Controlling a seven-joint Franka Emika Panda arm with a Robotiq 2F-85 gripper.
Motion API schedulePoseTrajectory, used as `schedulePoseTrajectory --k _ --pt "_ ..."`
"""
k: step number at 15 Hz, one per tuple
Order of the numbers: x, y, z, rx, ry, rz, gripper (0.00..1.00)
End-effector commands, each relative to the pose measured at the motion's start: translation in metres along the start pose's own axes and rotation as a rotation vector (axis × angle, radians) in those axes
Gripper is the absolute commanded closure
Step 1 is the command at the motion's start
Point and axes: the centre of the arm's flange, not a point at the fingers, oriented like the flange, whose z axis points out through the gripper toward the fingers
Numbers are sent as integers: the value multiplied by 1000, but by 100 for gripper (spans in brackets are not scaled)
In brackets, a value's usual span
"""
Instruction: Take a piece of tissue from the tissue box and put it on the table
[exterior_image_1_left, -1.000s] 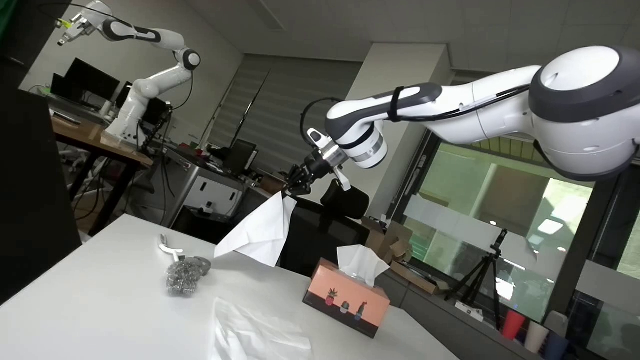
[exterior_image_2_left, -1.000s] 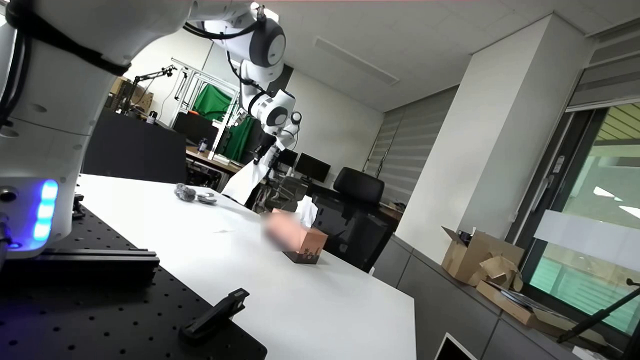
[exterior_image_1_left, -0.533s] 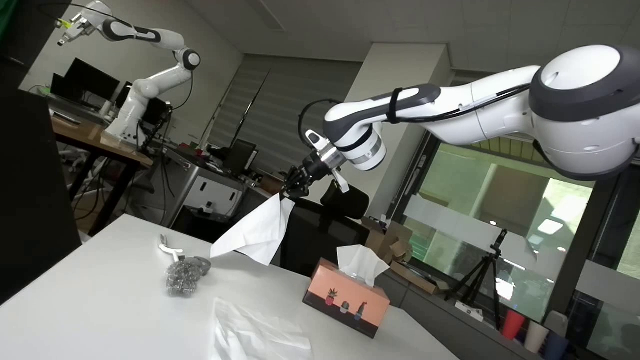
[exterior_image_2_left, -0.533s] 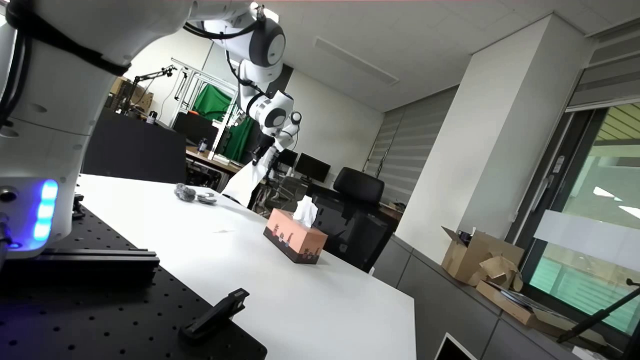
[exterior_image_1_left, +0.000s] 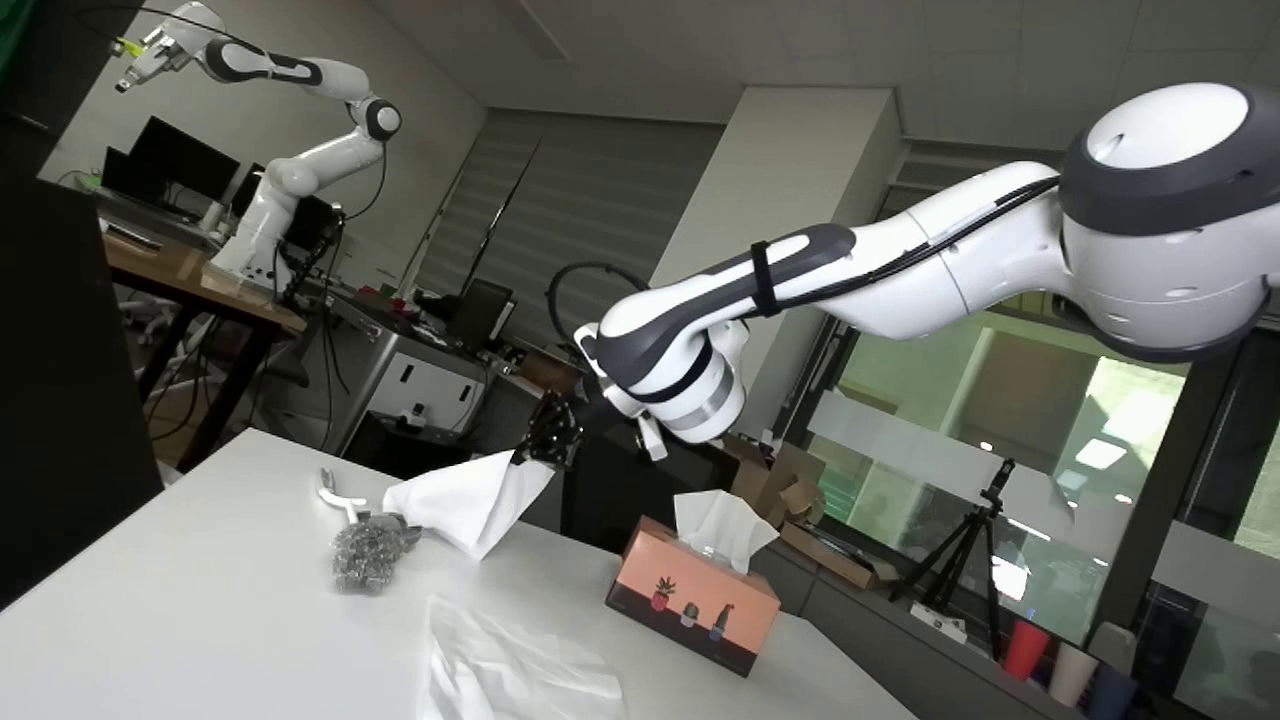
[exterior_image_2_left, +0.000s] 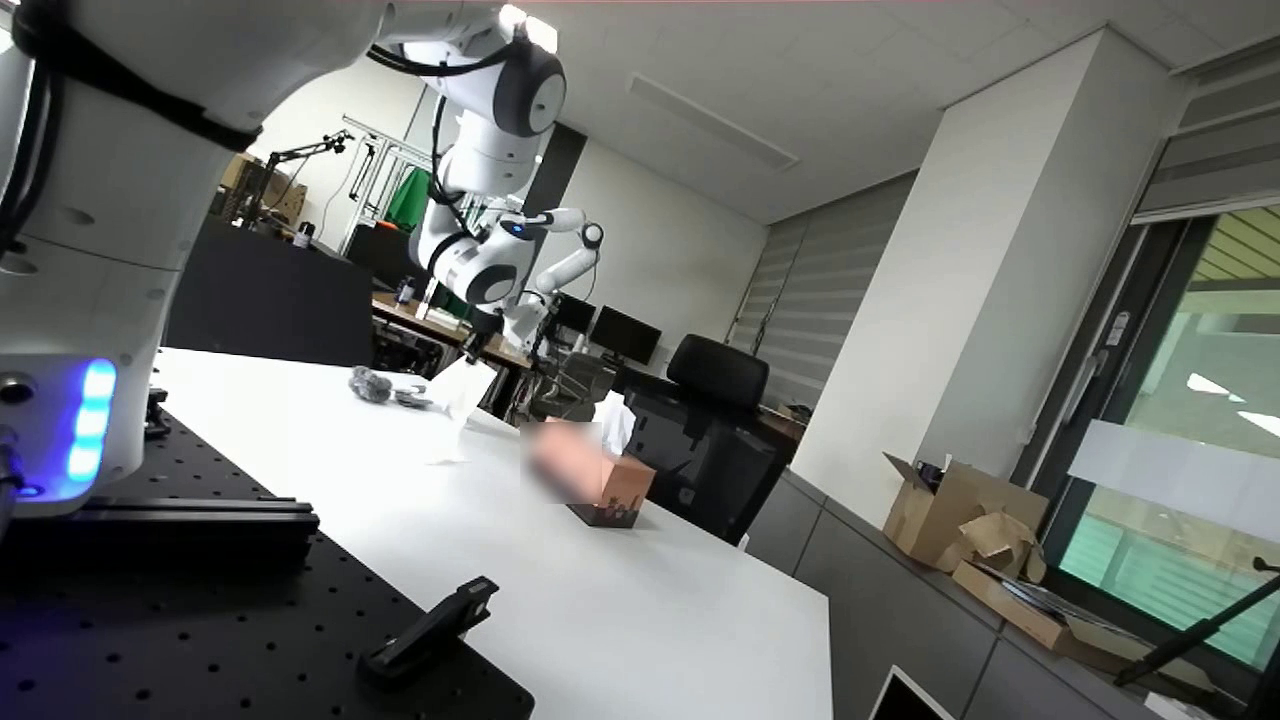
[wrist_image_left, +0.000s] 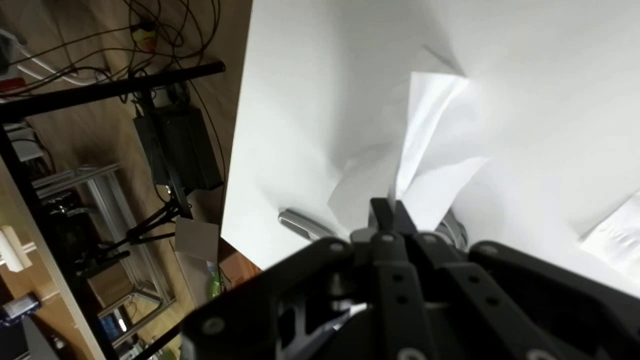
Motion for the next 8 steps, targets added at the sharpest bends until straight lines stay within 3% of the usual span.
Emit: schedulePoseTrajectory --k 1,8 --pt "15 -64 -16 -7 7 -32 100" --pt "19 -114 -52 -7 -79 -91 100"
